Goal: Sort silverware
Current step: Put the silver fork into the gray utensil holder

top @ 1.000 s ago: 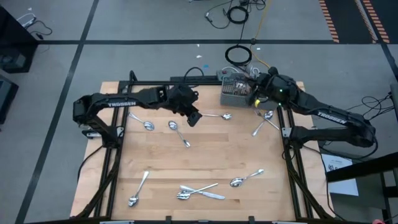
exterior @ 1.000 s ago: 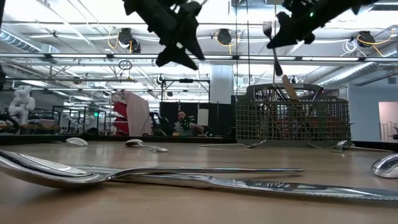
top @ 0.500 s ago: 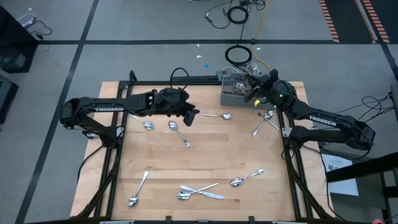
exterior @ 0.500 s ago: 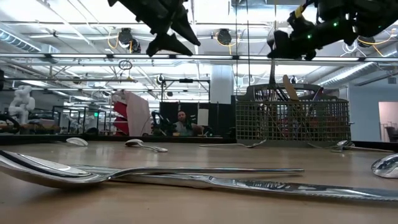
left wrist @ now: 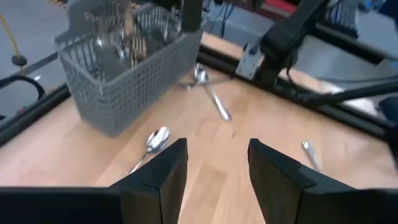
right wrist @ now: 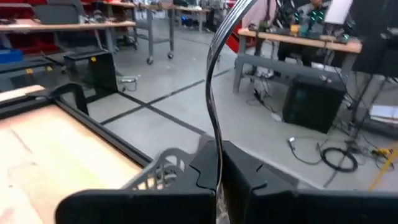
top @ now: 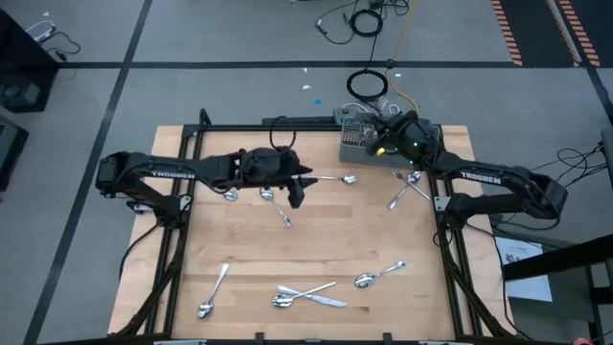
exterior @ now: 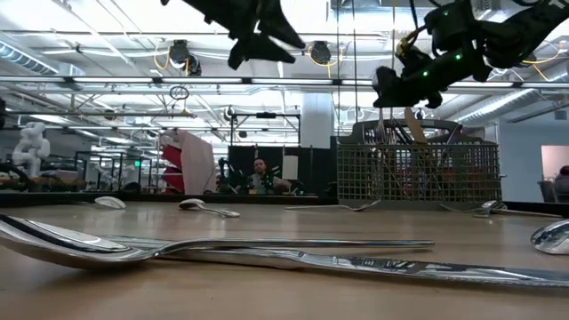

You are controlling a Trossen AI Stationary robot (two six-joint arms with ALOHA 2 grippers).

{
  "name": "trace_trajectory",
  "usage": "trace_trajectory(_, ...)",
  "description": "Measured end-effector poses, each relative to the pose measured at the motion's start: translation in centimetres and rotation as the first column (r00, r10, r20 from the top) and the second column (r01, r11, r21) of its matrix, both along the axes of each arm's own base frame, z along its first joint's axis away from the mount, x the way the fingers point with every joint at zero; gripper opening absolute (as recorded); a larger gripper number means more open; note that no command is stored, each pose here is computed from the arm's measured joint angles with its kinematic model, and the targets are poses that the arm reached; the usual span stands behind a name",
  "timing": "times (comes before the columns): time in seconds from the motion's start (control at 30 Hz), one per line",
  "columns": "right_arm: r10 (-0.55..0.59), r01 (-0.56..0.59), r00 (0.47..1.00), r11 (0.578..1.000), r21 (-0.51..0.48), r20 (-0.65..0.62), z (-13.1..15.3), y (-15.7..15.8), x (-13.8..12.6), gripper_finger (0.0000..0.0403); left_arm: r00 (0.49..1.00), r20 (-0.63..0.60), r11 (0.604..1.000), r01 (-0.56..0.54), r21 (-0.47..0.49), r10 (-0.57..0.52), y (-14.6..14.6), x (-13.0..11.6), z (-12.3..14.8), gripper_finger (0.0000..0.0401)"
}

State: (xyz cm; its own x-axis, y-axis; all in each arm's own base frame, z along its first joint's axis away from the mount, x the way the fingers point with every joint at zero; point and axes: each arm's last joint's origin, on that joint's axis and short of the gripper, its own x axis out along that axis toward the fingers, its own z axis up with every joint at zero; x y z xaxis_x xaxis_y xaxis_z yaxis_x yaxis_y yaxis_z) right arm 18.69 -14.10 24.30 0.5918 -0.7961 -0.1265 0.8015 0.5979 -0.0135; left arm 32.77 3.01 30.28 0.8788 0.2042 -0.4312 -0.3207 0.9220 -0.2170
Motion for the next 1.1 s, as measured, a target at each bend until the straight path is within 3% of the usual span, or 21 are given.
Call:
trace_trajectory(0.1,-0.058,0.059,0.998,0.998,0.031,-0.022,-0.6,-0.1,0.1,0.0000,1.000,-0.015,1.000,-0.001,-0.010,0.001,-0.2,-1.2,-1.5,0.0173)
trace_trajectory(0.37,-0.093,0.095,0.995,0.991,0.093,-0.030,-1.2,0.0,0.0,0.0012,0.983,0.181,0.987,-0.001,-0.160,0.030,0.5,-4.6,-4.7,0.0173)
trace_trajectory(0.47,-0.088,0.094,0.995,0.989,0.116,-0.055,-1.6,0.1,0.0,0.0031,0.967,0.253,0.982,0.031,-0.187,0.018,0.8,-5.0,-4.6,0.0173)
trace_trajectory(0.7,-0.070,0.078,0.993,0.993,0.091,-0.093,-1.4,0.5,0.2,0.0107,0.962,0.269,0.983,0.015,-0.185,0.036,1.5,-5.2,-4.3,0.0173)
trace_trajectory(0.9,-0.059,0.059,0.998,0.998,0.029,-0.017,0.9,0.9,-0.4,0.0173,0.963,0.267,0.981,0.026,-0.191,0.027,1.7,-5.3,-4.3,0.0173)
trace_trajectory(1.1,-0.024,0.030,0.996,0.997,-0.075,0.084,5.2,1.7,-1.4,0.0203,0.964,0.265,0.982,0.020,-0.190,0.032,1.9,-5.3,-4.3,0.0173)
